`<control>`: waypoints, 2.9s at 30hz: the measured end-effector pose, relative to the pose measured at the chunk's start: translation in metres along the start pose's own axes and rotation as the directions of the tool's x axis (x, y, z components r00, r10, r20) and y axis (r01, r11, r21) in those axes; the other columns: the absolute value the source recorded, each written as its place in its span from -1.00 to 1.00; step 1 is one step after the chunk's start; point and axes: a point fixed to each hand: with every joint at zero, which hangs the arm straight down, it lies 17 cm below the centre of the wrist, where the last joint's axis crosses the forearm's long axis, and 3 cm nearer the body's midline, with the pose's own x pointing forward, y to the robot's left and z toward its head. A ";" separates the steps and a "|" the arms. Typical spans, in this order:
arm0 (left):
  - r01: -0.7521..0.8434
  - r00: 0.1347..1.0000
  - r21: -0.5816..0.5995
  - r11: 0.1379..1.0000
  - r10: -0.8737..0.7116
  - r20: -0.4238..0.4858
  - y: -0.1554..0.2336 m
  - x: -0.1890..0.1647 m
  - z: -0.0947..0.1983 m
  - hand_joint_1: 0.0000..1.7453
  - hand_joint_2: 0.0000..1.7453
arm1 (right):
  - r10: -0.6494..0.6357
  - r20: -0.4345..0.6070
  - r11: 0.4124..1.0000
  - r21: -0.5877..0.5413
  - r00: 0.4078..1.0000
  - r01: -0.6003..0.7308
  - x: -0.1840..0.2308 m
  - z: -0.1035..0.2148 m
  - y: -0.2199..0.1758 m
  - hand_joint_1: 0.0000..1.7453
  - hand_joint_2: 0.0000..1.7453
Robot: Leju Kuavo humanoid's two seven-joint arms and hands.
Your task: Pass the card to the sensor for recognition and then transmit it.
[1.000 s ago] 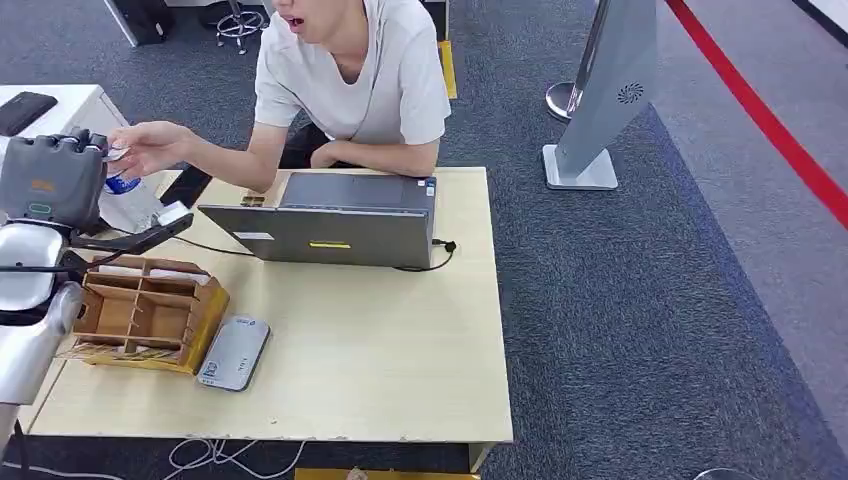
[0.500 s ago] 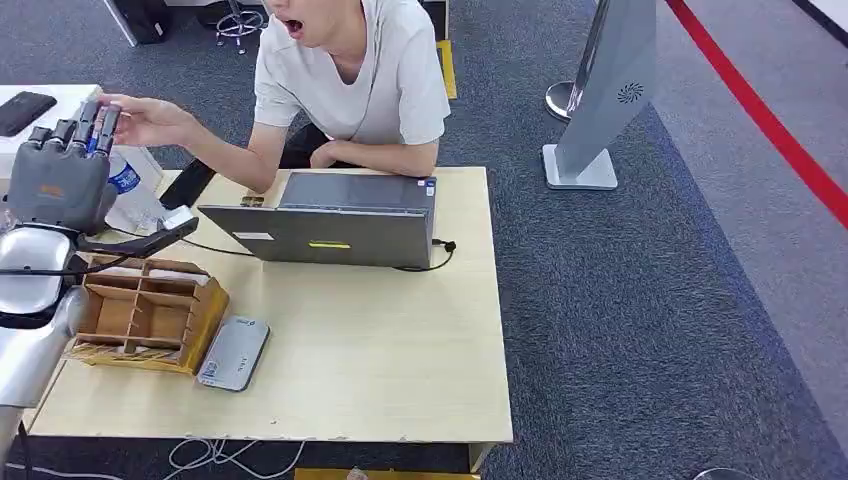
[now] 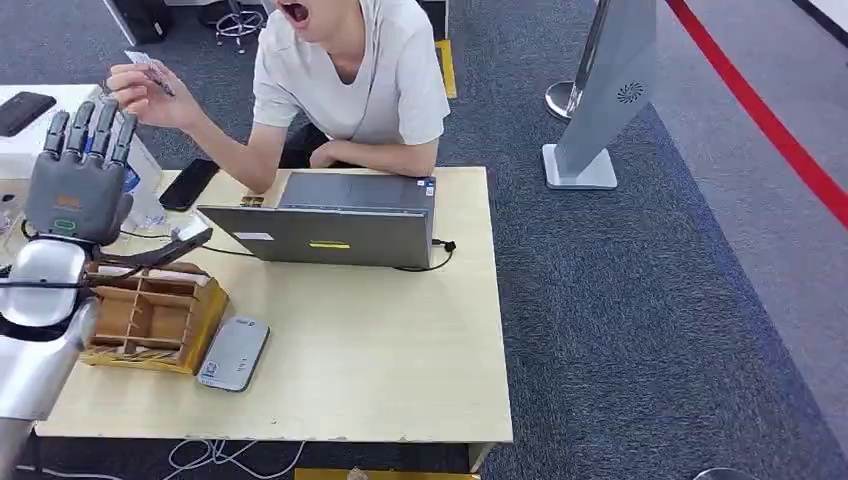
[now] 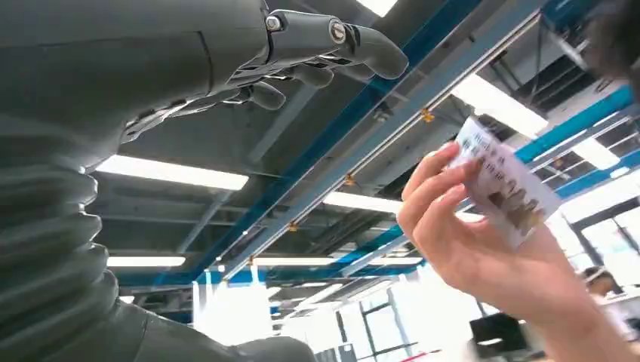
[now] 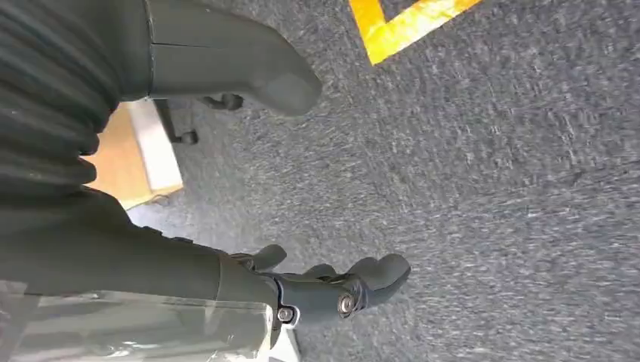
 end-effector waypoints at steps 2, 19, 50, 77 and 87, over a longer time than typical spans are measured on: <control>-0.009 1.000 0.013 1.000 0.009 0.011 0.006 0.008 0.003 -1.00 1.00 | 0.000 -0.002 1.000 -0.001 1.000 0.000 0.000 0.000 0.000 -1.00 1.00; -0.144 0.986 0.122 0.982 0.132 0.099 0.090 0.099 0.030 -1.00 1.00 | -0.046 -0.042 0.999 -0.014 0.998 0.045 -0.005 0.001 0.000 -1.00 1.00; -0.346 0.930 0.165 0.924 0.314 0.192 0.159 0.166 0.119 -1.00 1.00 | -0.180 -0.130 0.983 -0.047 0.975 0.175 -0.020 0.006 0.007 -1.00 1.00; -0.394 0.903 0.031 0.919 0.381 0.198 0.141 0.193 0.175 -1.00 1.00 | -0.219 -0.155 0.975 -0.059 0.963 0.213 -0.022 0.009 0.010 -1.00 1.00; -0.399 0.901 0.030 0.917 0.385 0.197 0.142 0.194 0.175 -1.00 1.00 | -0.220 -0.155 0.975 -0.059 0.963 0.213 -0.022 0.009 0.011 -1.00 1.00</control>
